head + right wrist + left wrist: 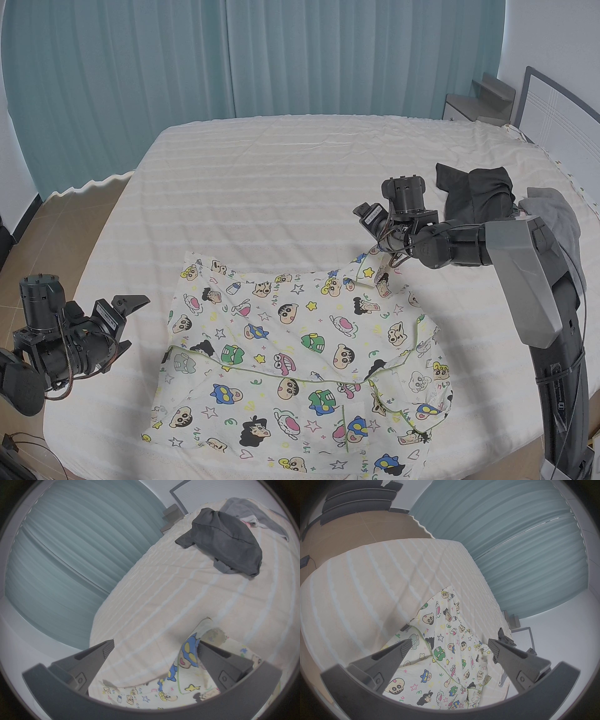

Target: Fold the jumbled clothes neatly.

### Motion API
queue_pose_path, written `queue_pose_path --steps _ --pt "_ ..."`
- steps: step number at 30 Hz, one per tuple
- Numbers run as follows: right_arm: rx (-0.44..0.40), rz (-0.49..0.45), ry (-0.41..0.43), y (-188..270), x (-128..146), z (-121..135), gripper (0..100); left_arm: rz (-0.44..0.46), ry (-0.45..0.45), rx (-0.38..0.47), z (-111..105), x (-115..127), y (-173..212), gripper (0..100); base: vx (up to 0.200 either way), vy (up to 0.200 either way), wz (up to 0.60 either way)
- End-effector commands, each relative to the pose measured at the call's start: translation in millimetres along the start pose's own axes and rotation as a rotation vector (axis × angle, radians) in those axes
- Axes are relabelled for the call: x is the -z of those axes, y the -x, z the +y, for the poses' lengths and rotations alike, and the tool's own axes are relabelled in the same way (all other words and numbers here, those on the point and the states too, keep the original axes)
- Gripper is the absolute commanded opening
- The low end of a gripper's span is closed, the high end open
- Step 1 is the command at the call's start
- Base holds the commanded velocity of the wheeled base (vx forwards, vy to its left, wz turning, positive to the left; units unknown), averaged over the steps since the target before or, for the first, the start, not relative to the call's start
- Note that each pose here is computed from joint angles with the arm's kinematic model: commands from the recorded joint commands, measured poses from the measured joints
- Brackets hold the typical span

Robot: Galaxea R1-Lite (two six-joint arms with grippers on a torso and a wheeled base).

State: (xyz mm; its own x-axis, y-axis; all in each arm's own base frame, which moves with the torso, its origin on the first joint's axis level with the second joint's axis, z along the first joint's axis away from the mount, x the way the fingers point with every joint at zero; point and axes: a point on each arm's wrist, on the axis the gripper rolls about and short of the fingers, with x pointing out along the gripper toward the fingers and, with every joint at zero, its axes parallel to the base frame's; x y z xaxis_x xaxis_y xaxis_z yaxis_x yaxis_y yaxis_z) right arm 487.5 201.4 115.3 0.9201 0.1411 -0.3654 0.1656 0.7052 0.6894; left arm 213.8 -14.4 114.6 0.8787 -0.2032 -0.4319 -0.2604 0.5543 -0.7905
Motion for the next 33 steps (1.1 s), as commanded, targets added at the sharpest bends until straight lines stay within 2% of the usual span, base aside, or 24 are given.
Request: queue_pose_path --steps 1,3,4,7,8,9,12,16,18,21,24,27,29,30,31,32,33 --pt "0.102 0.047 0.045 23 -16 4 100 0.004 0.0 -0.005 1 1 0 100 0.0 0.0 0.0" --pt "0.177 0.101 0.061 29 -16 -1 100 0.005 0.002 -0.007 2 1 0 100 0.0 0.0 0.0" --pt "0.177 0.101 0.061 29 -16 -1 100 0.005 0.002 -0.007 2 1 0 100 0.0 0.0 0.0" --pt "0.331 0.274 0.106 45 -11 -14 100 0.004 0.001 -0.006 2 1 0 100 0.0 0.0 0.0" --pt "0.348 0.3 0.113 47 -10 -16 100 0.004 0.001 -0.006 2 1 0 100 0.0 0.0 0.0" --pt "0.399 0.354 0.12 51 -9 -23 100 0.004 0.001 -0.006 2 1 0 100 0.0 0.0 0.0" --pt "0.459 0.396 0.116 60 -16 -29 100 0.004 0.001 -0.006 2 1 0 100 0.0 0.0 0.0" --pt "0.538 0.534 0.087 98 -38 -29 100 0.004 0.001 -0.006 2 1 0 100 0.0 0.0 0.0" --pt "0.55 0.61 0.057 122 -51 -26 100 0.004 0.001 -0.006 2 1 0 100 0.0 0.0 0.0" --pt "0.53 0.716 0.015 164 -80 -24 100 0.005 0.001 -0.007 2 1 0 100 0.0 0.0 0.0" --pt "0.519 0.751 0.028 177 -88 -25 100 0.005 0.001 -0.007 2 1 0 100 0.0 0.0 0.0" --pt "0.463 0.76 0.118 211 -108 -19 100 0.005 0.001 -0.007 2 1 0 100 0.0 0.0 0.0" --pt "0.368 0.704 0.195 241 -124 -8 100 0.007 0.0 -0.008 2 2 0 100 0.0 0.0 0.0" --pt "0.368 0.704 0.195 241 -124 -8 100 0.007 0.0 -0.008 2 2 0 100 0.0 0.0 0.0" --pt "0.216 0.594 0.305 278 -142 8 100 0.009 0.001 -0.01 3 2 0 100 0.0 0.0 0.0" --pt "0.216 0.594 0.305 278 -142 8 100 0.009 0.001 -0.01 3 2 0 100 0.0 0.0 0.0" --pt "0.115 0.489 0.351 298 -153 20 100 0.009 0.001 -0.01 3 2 1 100 0.0 0.0 0.0"
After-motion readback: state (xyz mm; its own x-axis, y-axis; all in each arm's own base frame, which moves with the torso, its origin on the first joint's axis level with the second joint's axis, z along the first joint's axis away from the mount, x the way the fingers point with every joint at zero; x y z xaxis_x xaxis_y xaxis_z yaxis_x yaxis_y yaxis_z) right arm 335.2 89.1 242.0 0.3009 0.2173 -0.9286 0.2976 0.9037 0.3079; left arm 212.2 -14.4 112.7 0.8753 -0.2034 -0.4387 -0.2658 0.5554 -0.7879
